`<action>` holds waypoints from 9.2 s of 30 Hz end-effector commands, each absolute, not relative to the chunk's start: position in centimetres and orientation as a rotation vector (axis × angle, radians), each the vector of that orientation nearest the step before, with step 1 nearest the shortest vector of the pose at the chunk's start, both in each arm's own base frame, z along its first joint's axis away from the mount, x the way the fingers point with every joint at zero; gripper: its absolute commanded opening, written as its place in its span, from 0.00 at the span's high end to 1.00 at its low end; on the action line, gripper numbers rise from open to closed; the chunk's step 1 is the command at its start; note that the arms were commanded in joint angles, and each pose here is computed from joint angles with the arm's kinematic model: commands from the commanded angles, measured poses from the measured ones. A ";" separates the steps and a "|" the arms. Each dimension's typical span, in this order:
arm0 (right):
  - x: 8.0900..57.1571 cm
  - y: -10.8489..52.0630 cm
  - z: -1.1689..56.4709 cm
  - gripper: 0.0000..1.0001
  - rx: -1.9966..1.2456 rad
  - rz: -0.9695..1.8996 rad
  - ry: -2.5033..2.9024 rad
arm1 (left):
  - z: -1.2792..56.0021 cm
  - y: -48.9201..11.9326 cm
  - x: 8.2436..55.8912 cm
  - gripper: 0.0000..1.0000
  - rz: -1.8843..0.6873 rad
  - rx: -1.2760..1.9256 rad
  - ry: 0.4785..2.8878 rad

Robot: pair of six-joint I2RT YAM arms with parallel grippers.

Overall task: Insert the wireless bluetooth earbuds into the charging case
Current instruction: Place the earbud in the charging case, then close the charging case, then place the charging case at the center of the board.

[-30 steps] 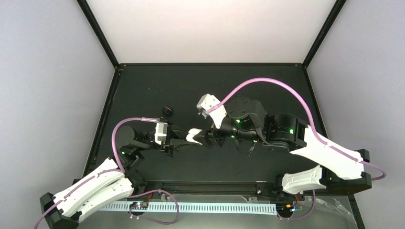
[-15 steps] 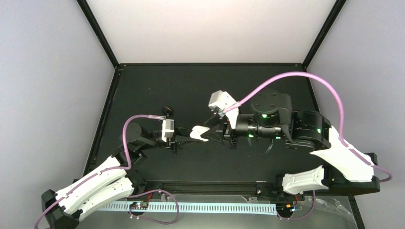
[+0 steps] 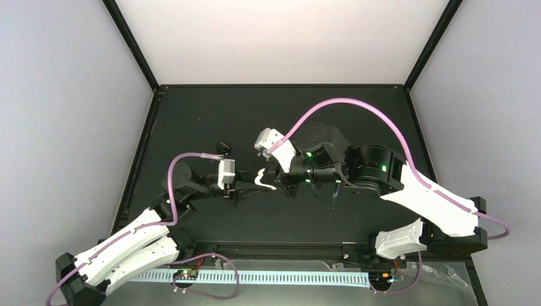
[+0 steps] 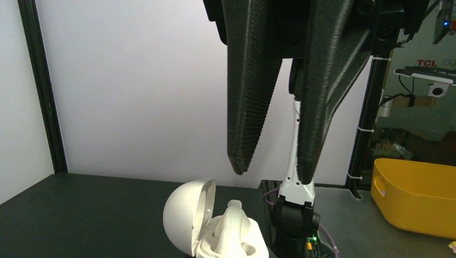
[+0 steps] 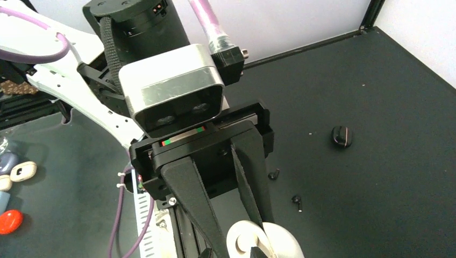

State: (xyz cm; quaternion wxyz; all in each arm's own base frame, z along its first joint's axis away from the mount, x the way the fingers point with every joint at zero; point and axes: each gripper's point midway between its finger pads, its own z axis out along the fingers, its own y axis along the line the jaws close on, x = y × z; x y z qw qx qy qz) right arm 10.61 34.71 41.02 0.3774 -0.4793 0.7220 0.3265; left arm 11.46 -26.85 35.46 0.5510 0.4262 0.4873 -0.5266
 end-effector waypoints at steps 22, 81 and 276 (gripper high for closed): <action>12.3 34.6 37.4 0.92 -1.222 0.688 1.943 | 38.2 -26.4 10.5 0.98 -1.241 1.020 1.066; 12.0 32.5 42.4 0.99 -1.049 0.833 1.738 | 37.5 -26.9 11.0 0.99 -1.276 1.005 1.096; 22.3 16.4 25.9 0.21 -0.160 0.406 2.069 | 14.5 -38.3 36.4 0.99 -1.287 0.314 2.194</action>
